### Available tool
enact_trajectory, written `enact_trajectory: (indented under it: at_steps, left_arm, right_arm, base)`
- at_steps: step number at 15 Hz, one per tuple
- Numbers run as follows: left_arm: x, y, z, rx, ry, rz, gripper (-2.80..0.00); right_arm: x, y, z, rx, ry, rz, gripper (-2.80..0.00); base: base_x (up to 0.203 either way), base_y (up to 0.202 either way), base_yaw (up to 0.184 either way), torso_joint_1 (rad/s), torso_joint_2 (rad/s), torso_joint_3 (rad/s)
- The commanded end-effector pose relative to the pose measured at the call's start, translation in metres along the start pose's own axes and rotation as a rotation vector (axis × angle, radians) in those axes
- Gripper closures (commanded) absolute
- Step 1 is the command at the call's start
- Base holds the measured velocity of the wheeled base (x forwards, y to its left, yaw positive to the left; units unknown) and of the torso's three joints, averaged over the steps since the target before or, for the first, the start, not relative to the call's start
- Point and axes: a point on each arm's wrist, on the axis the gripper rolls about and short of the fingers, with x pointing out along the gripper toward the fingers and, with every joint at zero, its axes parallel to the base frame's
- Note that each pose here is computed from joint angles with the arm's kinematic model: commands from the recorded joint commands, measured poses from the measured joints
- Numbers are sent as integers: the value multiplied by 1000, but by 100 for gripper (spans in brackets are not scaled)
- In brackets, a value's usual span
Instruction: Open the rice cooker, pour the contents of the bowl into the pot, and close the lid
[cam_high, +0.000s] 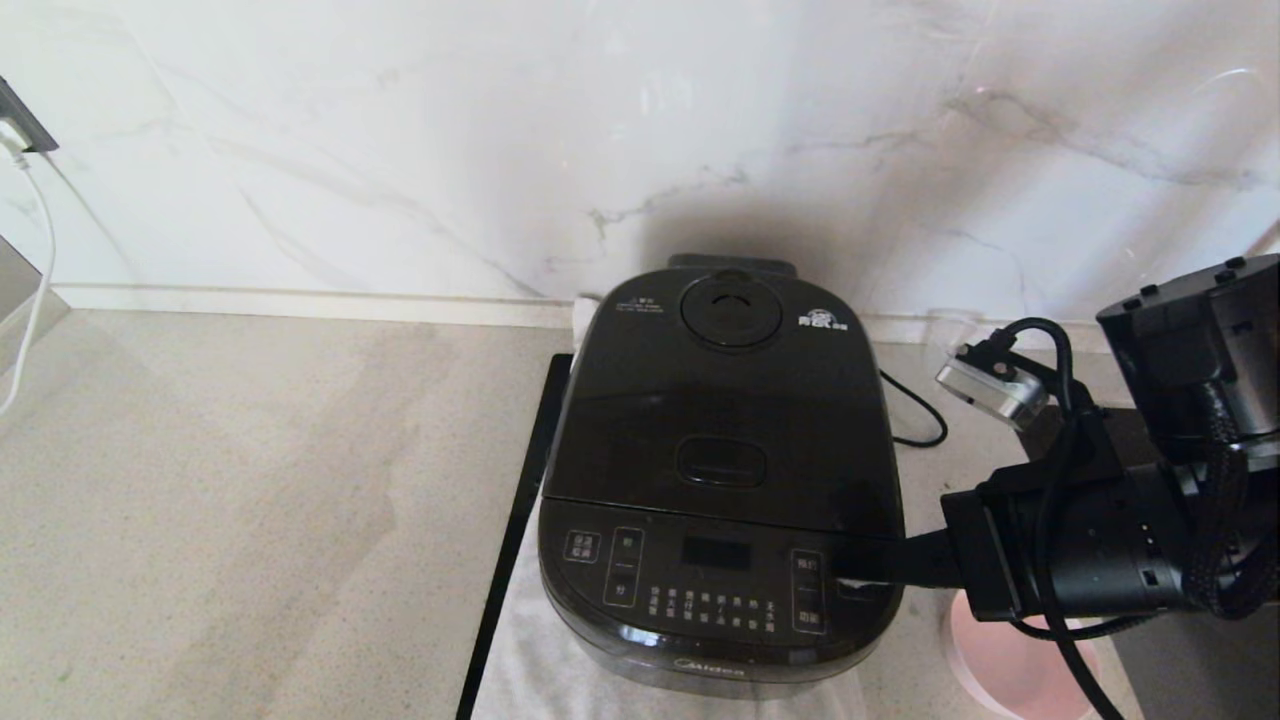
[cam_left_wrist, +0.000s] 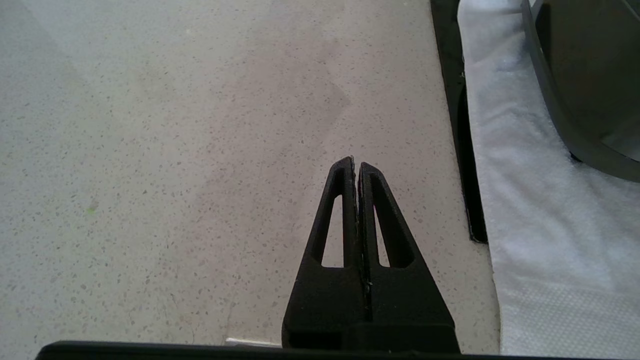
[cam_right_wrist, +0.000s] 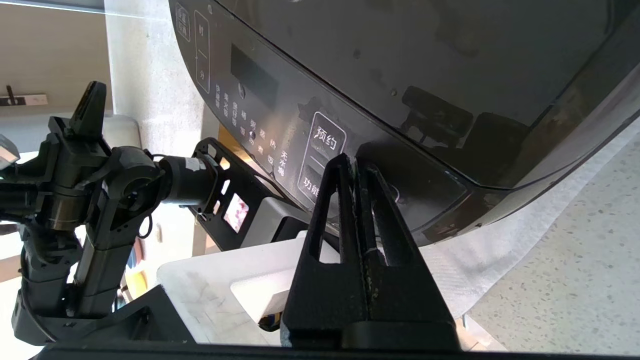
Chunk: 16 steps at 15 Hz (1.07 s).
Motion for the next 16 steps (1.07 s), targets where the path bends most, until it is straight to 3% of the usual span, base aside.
enact_trajectory:
  at_steps: [1, 16]
  left_arm:
    - [1, 0, -3, 0, 9, -1, 0]
    - [1, 0, -3, 0, 9, -1, 0]
  right_arm:
    - [3, -2, -1, 10, 13, -8, 0]
    - [4, -5, -5, 19, 29, -17, 0]
  base:
    - [0, 0, 0, 0, 0, 0]
    - [0, 0, 0, 0, 0, 0]
